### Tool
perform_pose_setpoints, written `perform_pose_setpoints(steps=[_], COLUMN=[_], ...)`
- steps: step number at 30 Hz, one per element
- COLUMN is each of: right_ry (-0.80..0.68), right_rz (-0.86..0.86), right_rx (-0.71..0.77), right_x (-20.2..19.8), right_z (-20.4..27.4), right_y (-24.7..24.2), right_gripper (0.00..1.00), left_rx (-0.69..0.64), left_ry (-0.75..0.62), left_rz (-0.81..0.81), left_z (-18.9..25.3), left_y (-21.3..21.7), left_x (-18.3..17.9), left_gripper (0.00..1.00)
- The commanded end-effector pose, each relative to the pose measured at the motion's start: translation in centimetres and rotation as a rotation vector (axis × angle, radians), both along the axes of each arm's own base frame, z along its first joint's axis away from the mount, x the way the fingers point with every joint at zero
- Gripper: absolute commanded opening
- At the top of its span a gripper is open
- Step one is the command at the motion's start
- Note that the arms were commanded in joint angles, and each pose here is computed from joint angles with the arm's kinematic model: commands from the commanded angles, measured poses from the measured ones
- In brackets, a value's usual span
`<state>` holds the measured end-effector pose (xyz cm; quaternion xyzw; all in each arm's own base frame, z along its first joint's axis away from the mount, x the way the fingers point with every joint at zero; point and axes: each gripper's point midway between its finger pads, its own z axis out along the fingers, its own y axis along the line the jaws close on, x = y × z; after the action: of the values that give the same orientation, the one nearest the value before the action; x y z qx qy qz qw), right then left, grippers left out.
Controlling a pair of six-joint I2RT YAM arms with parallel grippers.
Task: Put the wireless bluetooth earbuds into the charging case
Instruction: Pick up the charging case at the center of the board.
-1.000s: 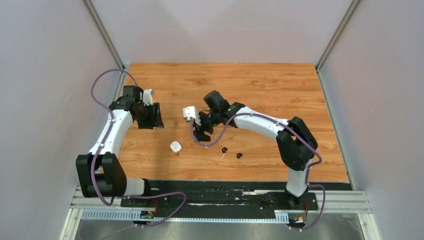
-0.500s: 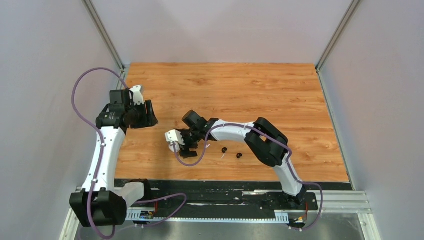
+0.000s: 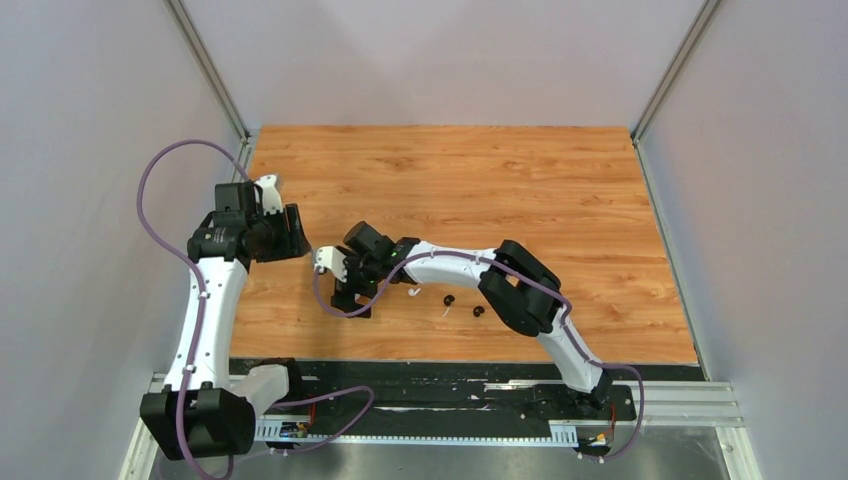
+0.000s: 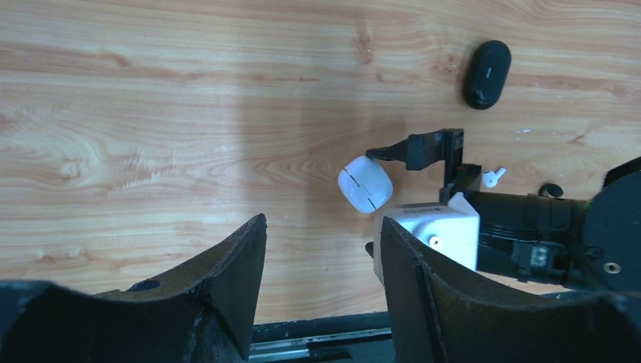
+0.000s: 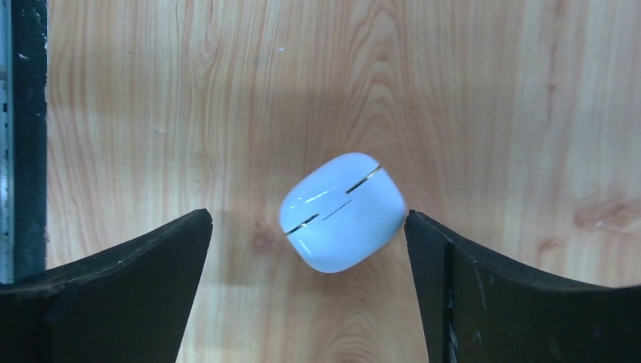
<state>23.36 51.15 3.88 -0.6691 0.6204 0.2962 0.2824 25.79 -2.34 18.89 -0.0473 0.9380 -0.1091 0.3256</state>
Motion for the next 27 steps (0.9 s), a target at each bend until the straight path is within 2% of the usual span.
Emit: perform_pose_setpoints(steps=[1, 6, 8, 9, 12, 16, 19, 22, 27], right_ry=[0.083, 0.147, 0.166, 0.177, 0.194, 0.216, 0.193, 0.116, 0.038], right_rz=[-0.137, -0.296, -0.358, -0.386, -0.432, -0.49, -0.525, -0.553, -0.516], right_rx=[-0.025, -0.043, -0.044, -0.044, -0.046, -0.064, -0.092, -0.119, -0.131], right_x=[-0.8, -0.3, -0.1, -0.1, 0.0, 0.1, 0.3, 1.2, 1.7], right_z=[1.1, 0.5, 0.3, 0.2, 0.0, -0.9, -2.0, -3.0, -3.1], right_y=[-0.5, -0.7, -0.6, -0.6, -0.5, -0.6, -1.0, -1.8, -2.5], right_gripper=[1.0, 0.97, 0.82, 0.79, 0.76, 0.78, 0.77, 0.68, 0.6], left_rx=[-0.05, -0.017, -0.003, -0.002, -0.008, -0.011, -0.011, -0.009, 0.003], left_ry=[-0.061, -0.056, -0.054, -0.053, -0.049, -0.049, -0.057, -0.058, -0.068], left_rz=[-0.015, 0.046, 0.066, 0.071, 0.072, 0.072, 0.073, 0.076, 0.079], left_z=[2.2, 2.1, 2.2, 2.2, 2.3, 2.3, 2.5, 2.6, 2.9], left_y=[-1.0, 0.0, 0.5, 0.6, 0.5, 0.5, 0.5, 0.5, 0.7], left_x=[0.1, 0.1, 0.0, -0.1, -0.2, -0.5, -0.6, -0.7, -0.6], left_gripper=[0.64, 0.64, 0.64, 0.64, 0.64, 0.64, 0.64, 0.63, 0.63])
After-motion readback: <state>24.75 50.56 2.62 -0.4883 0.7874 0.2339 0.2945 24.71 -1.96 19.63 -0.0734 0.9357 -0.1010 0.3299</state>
